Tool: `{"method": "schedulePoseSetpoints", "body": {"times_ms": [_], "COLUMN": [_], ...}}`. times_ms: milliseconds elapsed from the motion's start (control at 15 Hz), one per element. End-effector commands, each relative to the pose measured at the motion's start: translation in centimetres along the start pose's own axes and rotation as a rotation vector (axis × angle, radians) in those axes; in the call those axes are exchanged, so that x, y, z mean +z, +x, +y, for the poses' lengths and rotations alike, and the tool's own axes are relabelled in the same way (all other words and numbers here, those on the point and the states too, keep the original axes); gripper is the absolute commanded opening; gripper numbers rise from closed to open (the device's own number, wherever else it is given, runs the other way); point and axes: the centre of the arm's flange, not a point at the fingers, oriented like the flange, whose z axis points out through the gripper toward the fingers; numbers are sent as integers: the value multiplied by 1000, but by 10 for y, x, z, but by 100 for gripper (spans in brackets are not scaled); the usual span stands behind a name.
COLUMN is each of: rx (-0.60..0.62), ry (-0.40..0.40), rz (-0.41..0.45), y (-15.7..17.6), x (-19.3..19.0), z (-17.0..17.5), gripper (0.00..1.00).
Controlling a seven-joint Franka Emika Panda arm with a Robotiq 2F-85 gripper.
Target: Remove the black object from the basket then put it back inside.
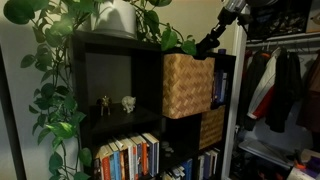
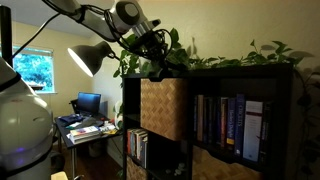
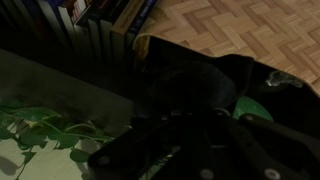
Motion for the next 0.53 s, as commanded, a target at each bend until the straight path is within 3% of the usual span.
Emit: {"method": "schedulePoseSetpoints", "body": {"times_ms": [0, 200, 467], "rx": [-41, -82, -177], "ry": [52, 86, 109], "rz": [1, 0, 70], "y": [-4, -1, 3], "x": [10, 26, 41], "z": [-5, -11, -19], "gripper": [6, 6, 6]}}
